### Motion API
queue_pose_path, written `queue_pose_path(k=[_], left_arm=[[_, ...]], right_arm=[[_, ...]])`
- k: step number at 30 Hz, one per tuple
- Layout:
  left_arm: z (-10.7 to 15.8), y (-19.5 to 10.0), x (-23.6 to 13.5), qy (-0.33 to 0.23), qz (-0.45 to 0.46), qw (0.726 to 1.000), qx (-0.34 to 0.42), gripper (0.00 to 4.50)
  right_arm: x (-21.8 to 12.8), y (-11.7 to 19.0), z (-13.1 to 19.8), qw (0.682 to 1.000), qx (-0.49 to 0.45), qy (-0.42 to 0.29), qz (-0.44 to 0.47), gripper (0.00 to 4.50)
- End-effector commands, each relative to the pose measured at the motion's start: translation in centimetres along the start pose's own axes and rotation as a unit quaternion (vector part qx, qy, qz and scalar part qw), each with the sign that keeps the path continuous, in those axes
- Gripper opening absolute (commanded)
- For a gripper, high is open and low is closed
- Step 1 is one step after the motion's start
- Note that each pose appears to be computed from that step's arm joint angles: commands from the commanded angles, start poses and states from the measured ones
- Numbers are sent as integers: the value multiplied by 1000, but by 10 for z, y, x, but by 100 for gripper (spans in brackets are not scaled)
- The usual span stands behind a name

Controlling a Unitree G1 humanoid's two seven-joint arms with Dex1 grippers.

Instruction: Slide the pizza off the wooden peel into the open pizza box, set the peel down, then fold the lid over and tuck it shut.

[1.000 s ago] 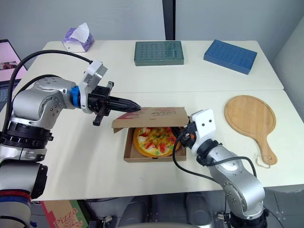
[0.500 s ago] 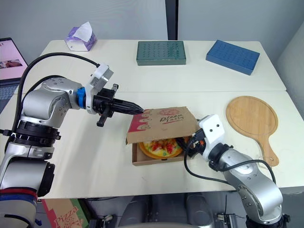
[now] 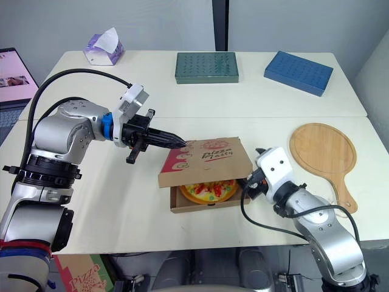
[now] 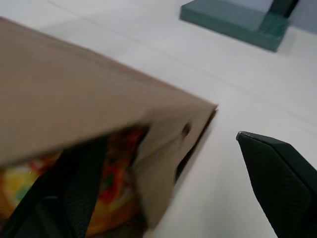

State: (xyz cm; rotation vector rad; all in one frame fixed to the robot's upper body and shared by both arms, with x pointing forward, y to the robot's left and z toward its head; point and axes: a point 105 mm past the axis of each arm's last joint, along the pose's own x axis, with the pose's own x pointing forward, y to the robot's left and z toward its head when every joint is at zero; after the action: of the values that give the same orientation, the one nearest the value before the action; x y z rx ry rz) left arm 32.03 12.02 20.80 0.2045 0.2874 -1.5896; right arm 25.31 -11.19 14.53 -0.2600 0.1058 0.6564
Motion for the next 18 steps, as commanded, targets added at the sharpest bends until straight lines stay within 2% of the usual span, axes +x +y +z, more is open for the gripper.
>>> queue_pose_path(k=[1, 8, 18], left_arm=[[7, -8, 7, 6, -27, 999, 31, 0], [-10, -13, 19, 43, -52, 997, 30, 0], [-15, -11, 22, 54, -55, 997, 31, 0]], right_arm=[[-17, 4, 11, 999, -15, -7, 47, 446], [-48, -13, -6, 992, -39, 66, 95, 446], [-68, -41, 7, 991, -65, 73, 96, 446]])
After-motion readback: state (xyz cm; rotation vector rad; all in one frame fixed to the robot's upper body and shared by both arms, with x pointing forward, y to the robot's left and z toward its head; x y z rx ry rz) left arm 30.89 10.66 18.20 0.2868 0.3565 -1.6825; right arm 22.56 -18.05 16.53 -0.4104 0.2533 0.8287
